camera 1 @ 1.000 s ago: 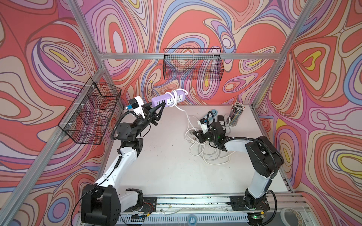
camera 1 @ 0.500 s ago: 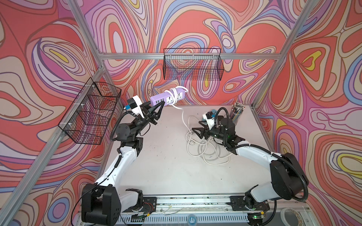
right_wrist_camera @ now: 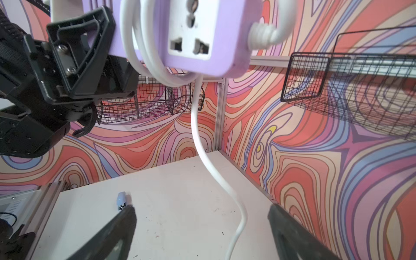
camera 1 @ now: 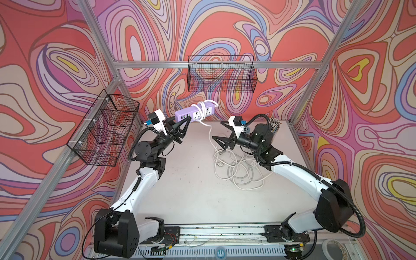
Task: Unwrap the cord wrapped around the power strip
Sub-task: Unwrap the power cord from the power strip.
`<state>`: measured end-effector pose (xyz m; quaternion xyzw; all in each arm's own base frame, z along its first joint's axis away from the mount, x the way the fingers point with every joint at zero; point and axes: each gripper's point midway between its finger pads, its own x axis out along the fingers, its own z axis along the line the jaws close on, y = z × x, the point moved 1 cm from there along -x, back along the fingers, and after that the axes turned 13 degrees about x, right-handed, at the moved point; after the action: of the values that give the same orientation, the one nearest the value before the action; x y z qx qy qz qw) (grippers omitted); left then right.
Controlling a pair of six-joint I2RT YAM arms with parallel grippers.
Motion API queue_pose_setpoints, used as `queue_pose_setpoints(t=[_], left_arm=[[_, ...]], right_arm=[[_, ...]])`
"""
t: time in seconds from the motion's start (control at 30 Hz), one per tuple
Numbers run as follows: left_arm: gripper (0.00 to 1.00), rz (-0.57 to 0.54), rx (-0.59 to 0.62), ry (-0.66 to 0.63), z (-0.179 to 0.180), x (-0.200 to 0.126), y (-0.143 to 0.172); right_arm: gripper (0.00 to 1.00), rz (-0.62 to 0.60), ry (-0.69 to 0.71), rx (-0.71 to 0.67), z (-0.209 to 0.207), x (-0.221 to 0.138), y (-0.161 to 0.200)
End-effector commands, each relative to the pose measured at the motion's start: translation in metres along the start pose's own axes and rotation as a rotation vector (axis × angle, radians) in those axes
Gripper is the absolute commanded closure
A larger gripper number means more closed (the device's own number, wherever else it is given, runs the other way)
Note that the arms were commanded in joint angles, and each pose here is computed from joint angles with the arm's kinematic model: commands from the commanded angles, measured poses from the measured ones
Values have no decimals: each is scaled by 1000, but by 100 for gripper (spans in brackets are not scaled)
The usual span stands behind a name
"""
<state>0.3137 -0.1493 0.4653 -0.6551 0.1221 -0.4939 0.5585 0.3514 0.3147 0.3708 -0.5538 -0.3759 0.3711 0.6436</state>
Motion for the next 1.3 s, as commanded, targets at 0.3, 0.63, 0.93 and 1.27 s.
queue_pose_setpoints(t=[0.3, 0.63, 0.93, 1.27], left_arm=[[100, -110, 80, 68, -21, 5, -37], [100, -107, 92, 64, -23, 4, -39], [100, -54, 94, 92, -40, 6, -23], [100, 6, 86, 78, -42, 8, 0]], right_arm=[[22, -50, -66, -66, -5, 54, 5], [100, -14, -8, 11, -17, 51, 21], [100, -72, 45, 86, -71, 35, -19], [100, -164, 58, -71, -65, 8, -122]])
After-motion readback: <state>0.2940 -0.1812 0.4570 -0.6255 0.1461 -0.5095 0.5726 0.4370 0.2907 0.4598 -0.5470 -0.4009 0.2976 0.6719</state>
